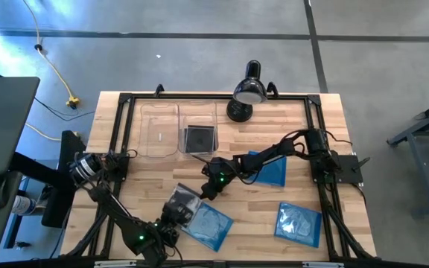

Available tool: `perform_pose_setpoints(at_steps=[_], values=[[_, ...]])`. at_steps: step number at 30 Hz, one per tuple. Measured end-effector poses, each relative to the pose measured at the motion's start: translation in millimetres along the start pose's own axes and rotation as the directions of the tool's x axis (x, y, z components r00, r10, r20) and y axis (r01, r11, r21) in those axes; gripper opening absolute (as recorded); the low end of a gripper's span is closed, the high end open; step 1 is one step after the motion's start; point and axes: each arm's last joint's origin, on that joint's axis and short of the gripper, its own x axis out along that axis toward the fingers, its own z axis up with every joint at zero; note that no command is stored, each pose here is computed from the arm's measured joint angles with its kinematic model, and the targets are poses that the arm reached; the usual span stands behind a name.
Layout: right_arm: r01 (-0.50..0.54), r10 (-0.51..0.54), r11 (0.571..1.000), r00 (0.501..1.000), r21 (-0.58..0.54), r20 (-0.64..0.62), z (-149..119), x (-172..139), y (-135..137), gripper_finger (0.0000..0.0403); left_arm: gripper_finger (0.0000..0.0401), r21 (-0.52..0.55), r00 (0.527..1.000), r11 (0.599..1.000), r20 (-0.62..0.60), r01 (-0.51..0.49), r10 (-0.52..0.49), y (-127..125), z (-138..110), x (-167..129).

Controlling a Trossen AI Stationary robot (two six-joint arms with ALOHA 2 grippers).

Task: Pick & place jewel cases by type
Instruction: Put the black CD case into the right transparent bin

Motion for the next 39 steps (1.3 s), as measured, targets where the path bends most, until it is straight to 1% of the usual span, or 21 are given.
perform_pose_setpoints(at_steps=[3, 7, 16, 27, 36, 39], values=[[0.005, -0.005, 1.0, 1.0, 0.004, 0.005, 0.2, -0.2, -0.2, 0.0033, 0.0129, -0.044, 0.999, 0.999, -0.024, 0.022, -0.023, 3.2, -0.2, 4.4], [0.01, -0.01, 1.0, 1.0, 0.005, 0.009, 0.3, -0.3, -0.5, 0.0032, 0.0129, -0.069, 0.999, 0.997, -0.042, 0.029, -0.032, 5.4, -1.5, 7.5], [0.009, -0.009, 1.0, 1.0, -0.001, 0.008, 0.1, -0.2, -0.6, 0.0032, 0.0129, -0.061, 0.999, 0.998, -0.028, 0.016, -0.018, 3.6, -1.7, 5.5], [0.014, -0.014, 1.0, 1.0, -0.008, 0.008, -0.1, -0.2, -0.9, 0.0032, 0.0129, -0.071, 0.999, 0.997, -0.014, 0.043, -0.044, 2.4, 0.7, 5.7], [0.016, -0.016, 1.0, 1.0, -0.009, 0.01, -0.1, -0.2, -1.1, 0.0032, 0.0129, -0.081, 0.999, 0.996, 0.002, 0.036, -0.036, 2.0, 2.0, 5.6], [0.017, -0.016, 1.0, 1.0, -0.01, 0.011, 0.0, -0.2, -1.1, 0.0032, 0.0137, -0.081, 0.999, 0.996, 0.002, 0.035, -0.035, 2.1, 2.0, 5.7]])
